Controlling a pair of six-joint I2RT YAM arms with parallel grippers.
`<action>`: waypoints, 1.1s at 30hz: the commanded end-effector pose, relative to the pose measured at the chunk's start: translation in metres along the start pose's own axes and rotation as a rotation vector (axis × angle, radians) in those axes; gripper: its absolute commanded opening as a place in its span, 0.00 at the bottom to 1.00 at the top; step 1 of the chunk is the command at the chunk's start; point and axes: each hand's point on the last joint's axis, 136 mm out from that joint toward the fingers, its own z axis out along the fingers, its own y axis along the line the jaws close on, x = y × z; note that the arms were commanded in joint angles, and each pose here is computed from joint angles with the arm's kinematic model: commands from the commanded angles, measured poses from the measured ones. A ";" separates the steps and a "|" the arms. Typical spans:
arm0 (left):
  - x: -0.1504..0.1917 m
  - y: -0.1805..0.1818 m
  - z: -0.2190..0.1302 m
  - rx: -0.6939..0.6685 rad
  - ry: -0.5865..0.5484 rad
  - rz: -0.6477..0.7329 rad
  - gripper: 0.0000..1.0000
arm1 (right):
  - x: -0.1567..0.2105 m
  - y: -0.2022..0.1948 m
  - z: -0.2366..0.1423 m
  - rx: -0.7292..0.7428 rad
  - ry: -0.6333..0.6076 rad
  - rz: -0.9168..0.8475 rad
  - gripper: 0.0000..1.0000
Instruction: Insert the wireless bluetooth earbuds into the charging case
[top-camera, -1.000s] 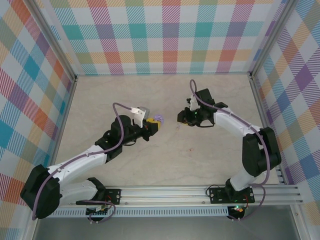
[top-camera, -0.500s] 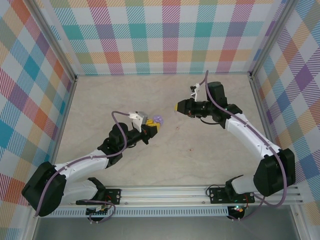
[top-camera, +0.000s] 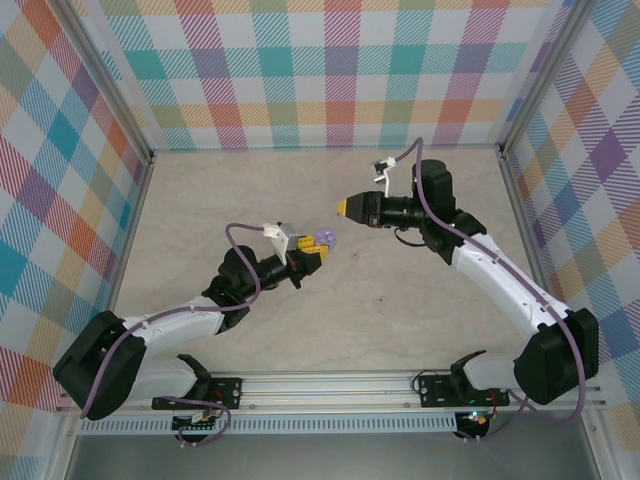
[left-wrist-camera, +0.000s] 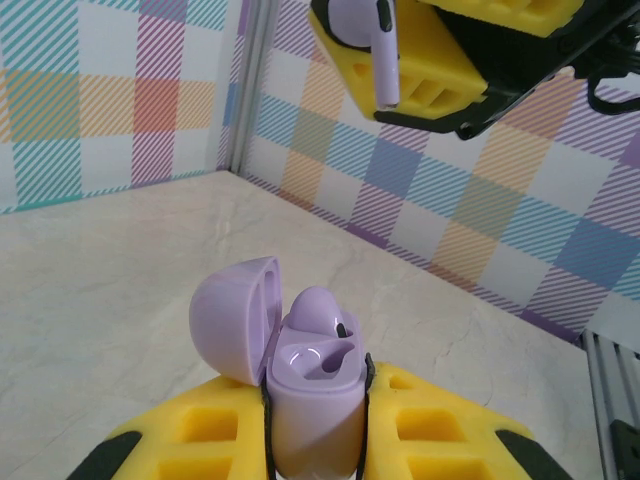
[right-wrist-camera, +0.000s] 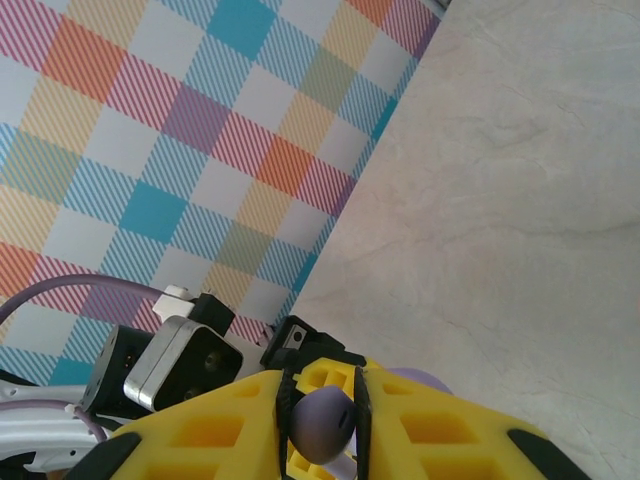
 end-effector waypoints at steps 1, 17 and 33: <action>-0.041 -0.023 0.005 0.089 -0.126 0.027 0.18 | -0.003 0.021 -0.001 -0.052 -0.032 -0.071 0.26; -0.064 -0.036 0.005 0.122 -0.186 0.037 0.18 | 0.005 0.036 0.009 -0.078 -0.016 -0.136 0.27; -0.075 -0.037 0.002 0.115 -0.212 0.043 0.17 | 0.007 0.035 0.007 -0.061 -0.012 -0.150 0.27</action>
